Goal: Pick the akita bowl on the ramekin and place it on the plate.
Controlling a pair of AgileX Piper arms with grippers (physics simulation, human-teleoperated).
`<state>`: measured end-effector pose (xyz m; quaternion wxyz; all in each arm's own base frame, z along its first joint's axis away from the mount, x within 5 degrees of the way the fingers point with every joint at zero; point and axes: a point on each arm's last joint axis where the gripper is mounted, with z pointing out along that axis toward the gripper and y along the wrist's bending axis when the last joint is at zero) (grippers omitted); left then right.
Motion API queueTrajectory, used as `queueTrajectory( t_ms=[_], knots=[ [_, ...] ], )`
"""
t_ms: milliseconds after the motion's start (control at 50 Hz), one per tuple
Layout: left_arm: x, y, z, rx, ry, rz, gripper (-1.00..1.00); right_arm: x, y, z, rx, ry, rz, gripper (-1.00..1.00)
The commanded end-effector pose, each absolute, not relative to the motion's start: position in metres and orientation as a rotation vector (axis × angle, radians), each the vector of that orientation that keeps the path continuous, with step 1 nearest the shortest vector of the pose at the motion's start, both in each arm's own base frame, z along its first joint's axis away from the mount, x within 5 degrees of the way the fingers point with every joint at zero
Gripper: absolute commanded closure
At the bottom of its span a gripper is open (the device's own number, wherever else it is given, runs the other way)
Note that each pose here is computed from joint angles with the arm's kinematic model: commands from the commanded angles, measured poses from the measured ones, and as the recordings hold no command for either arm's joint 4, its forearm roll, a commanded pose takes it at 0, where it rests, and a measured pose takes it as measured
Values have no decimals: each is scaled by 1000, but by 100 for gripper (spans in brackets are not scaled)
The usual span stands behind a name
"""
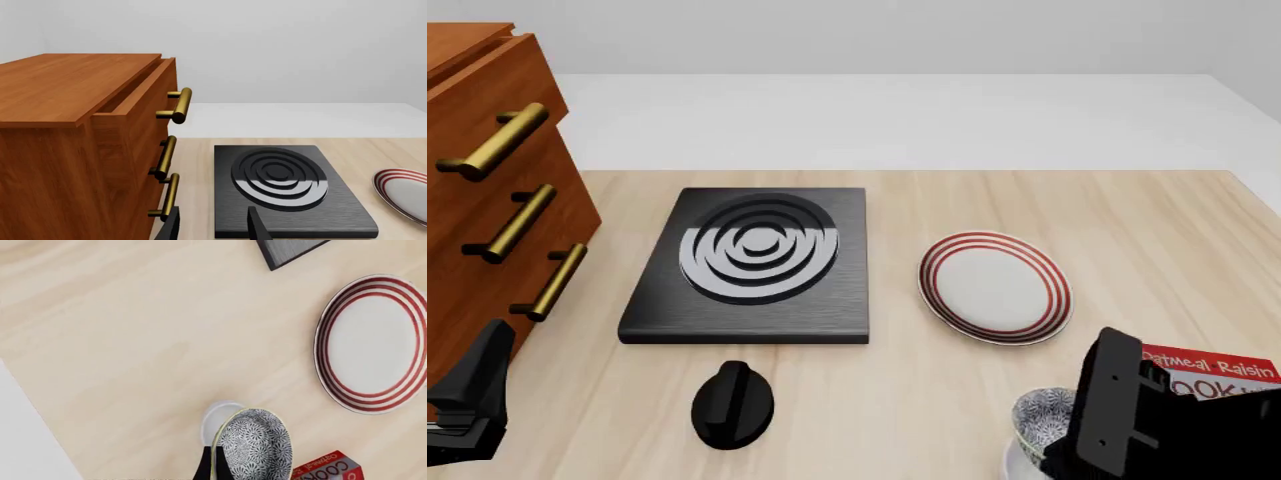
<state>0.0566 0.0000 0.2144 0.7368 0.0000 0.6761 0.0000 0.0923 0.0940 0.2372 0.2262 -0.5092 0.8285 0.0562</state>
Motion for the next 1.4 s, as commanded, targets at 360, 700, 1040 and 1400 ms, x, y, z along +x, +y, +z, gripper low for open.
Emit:
queueTrajectory(
  t_ms=[360,700,1040,1400],
  knots=[
    [57,0,214,0,1485,0,-100,101,82,272,-1408,2206,82,100],
    [57,0,214,0,1485,0,-100,127,86,290,-1364,2155,25,100],
    [57,0,214,0,1485,0,-100,158,93,299,-1350,2136,-26,100],
    [57,0,214,0,1485,0,-100,196,91,301,-1289,2101,-98,100]
  ],
)
